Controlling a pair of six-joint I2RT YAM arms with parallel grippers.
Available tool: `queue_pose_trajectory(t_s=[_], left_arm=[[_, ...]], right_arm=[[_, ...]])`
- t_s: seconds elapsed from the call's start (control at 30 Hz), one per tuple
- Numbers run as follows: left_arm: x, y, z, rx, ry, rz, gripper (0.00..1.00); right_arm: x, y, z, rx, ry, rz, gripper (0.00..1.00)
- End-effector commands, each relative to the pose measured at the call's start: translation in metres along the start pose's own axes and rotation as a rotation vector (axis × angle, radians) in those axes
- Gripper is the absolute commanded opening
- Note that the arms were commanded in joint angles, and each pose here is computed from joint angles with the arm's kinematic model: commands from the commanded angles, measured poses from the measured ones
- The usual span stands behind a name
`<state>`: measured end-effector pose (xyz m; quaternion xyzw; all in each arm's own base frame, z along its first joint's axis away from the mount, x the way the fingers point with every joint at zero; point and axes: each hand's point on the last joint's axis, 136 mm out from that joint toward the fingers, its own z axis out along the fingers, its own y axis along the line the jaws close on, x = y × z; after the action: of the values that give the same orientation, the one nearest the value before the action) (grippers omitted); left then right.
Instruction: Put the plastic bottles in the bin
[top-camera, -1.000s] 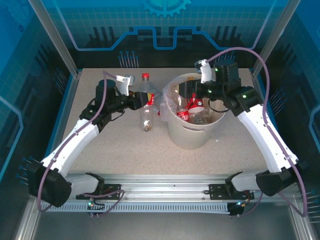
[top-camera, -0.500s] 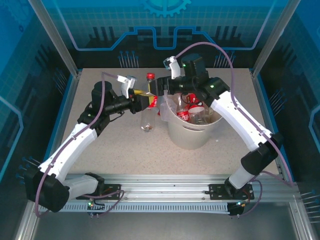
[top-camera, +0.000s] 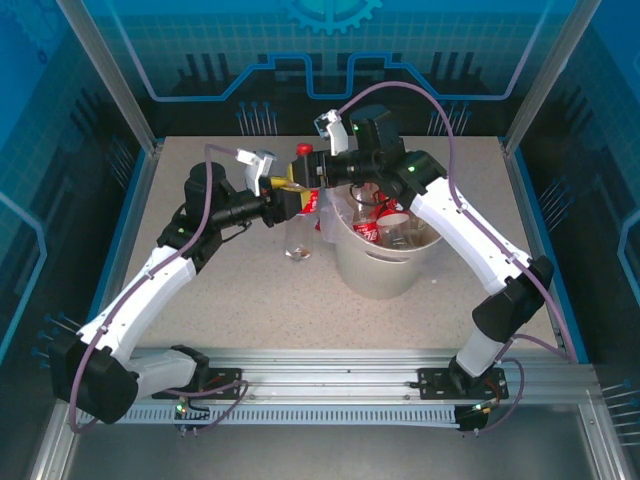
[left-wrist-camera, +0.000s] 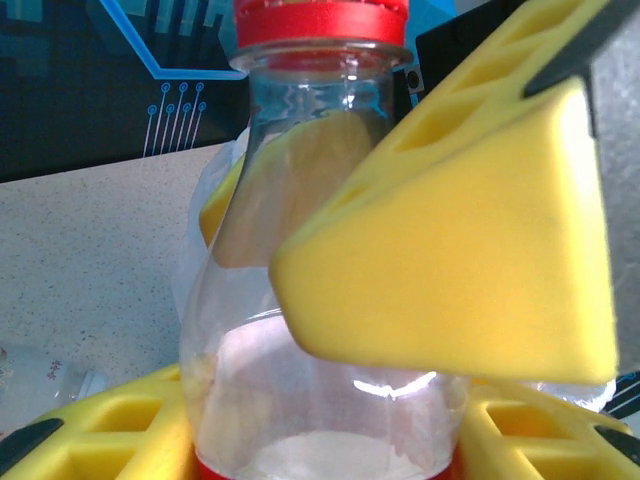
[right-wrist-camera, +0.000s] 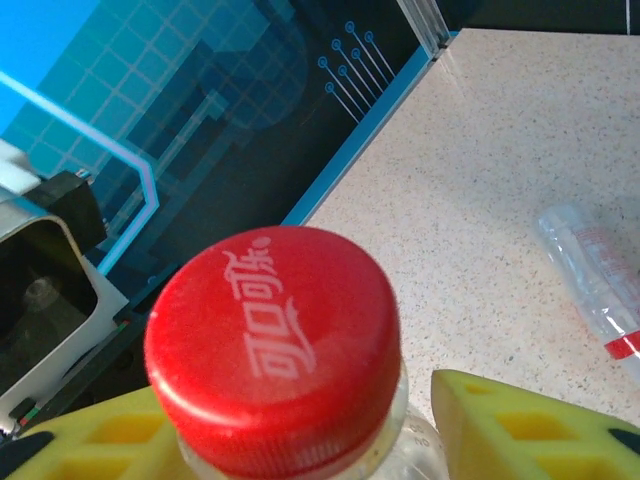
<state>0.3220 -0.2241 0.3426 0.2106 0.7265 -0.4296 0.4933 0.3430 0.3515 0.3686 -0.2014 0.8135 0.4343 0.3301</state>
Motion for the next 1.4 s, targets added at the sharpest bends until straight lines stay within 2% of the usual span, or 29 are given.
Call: queue_pose_trajectory(t_s=[0.0, 0.13, 0.33, 0.4, 0.53, 0.63, 0.8, 1.0, 1.07, 1.13, 1.37], left_arm=[[-0.02, -0.01, -0.001, 0.017, -0.062, 0.061, 0.5], [-0.024, -0.014, -0.004, 0.017, -0.069, 0.064, 0.58], [-0.025, -0.021, -0.013, 0.011, -0.079, 0.072, 0.92], [-0.027, -0.024, -0.017, 0.008, -0.092, 0.08, 0.99], [-0.028, -0.028, -0.025, 0.003, -0.101, 0.085, 0.99], [-0.025, -0.026, -0.027, -0.012, -0.097, 0.074, 0.99], [-0.023, -0.002, -0.024, -0.093, -0.102, -0.012, 0.99], [-0.003, 0.09, -0.016, -0.44, -0.034, -0.293, 0.93], [0.014, 0.127, -0.018, -0.575, 0.0, -0.436, 0.92], [0.03, 0.152, -0.017, -0.647, 0.021, -0.543, 0.92], [0.072, 0.212, -0.008, -0.852, 0.038, -0.751, 0.92]], right_arm=[[-0.009, 0.008, -0.003, -0.014, -0.024, -0.018, 0.46], [-0.015, 0.012, -0.006, -0.022, -0.044, -0.032, 0.39], [-0.038, 0.019, -0.02, -0.021, -0.118, -0.079, 0.33], [-0.051, 0.02, -0.029, -0.016, -0.158, -0.095, 0.31], [-0.079, 0.015, -0.059, 0.012, -0.243, -0.127, 0.3], [-0.1, 0.009, -0.094, 0.057, -0.32, -0.149, 0.29], [-0.115, -0.006, -0.161, 0.182, -0.419, -0.174, 0.29], [-0.105, -0.045, -0.235, 0.423, -0.468, -0.167, 0.28], [-0.099, -0.056, -0.255, 0.491, -0.471, -0.154, 0.28], [-0.093, -0.065, -0.27, 0.532, -0.477, -0.139, 0.28], [-0.065, -0.096, -0.287, 0.642, -0.412, -0.083, 0.28]])
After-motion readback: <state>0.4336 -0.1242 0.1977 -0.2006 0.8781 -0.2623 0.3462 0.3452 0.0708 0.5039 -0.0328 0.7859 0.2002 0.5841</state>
